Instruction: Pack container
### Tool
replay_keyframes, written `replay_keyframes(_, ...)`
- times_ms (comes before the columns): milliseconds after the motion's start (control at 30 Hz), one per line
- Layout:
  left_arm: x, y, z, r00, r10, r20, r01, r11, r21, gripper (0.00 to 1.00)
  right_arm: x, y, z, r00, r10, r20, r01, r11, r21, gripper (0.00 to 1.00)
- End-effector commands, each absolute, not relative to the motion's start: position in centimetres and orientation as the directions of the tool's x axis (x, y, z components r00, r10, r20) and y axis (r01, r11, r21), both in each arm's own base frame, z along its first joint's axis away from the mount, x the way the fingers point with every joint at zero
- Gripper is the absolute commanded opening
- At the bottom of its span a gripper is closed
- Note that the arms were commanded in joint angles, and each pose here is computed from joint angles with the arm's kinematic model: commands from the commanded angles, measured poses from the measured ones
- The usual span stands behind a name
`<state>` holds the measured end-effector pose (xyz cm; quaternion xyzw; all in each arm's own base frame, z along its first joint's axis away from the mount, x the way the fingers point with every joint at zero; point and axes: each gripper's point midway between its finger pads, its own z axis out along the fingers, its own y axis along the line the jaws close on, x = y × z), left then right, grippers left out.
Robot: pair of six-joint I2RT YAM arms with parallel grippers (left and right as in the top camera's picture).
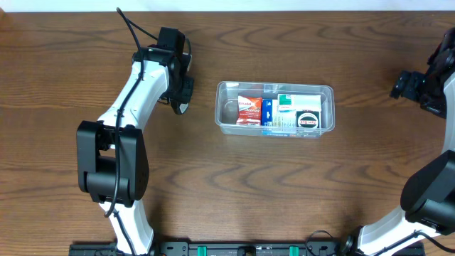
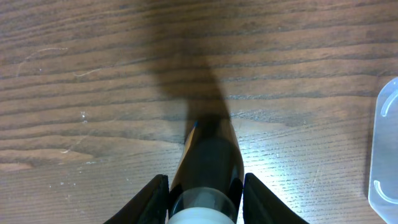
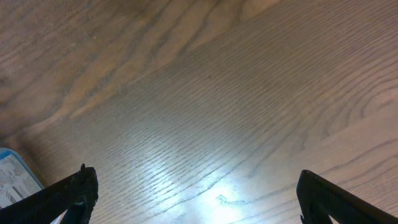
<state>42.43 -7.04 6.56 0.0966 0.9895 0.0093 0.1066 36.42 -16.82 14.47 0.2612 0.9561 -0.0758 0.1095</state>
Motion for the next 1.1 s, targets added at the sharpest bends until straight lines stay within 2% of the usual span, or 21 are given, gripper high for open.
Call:
replay_keyframes(0,41.9,-6.8,6.2,-0.961,0.201,-0.189,0.196,0.98,0.044,0.39,36.6,-17.4,15.1,-0.838,0.476,-0.266,0.514,0.853,-0.093,0.99)
replay_keyframes(333,41.6,-6.7,9.0,-0.953,0.19,-0.237,0.185,0.982,0.043,0.38,36.6,-17.4,15.1,-0.838,0.476,-0.266,0.514,0.853,-0.093,0.99)
replay_keyframes(533,41.5,-6.7,10.3,-0.949,0.176,-0.263,0.171,0.984,0.04,0.31,36.6,-17.4,15.1,-0.838,0.476,-0.266,0.514,0.853,-0.094,0.99)
replay_keyframes(833,41.1,-6.6,10.5,-0.952,0.176,-0.249,0.172,0.984,0.04,0.26,36.6,-17.4,15.1,-0.838,0.476,-0.266,0.514,0.853,-0.094,0.99)
replay_keyframes(1067,40.2,-6.5,13.6,-0.966,0.155,-0.208,0.151,0.988,0.035,0.26,36.6,-17.4,15.1,-0.838,0.476,-0.266,0.514,0.853,-0.093,0.99)
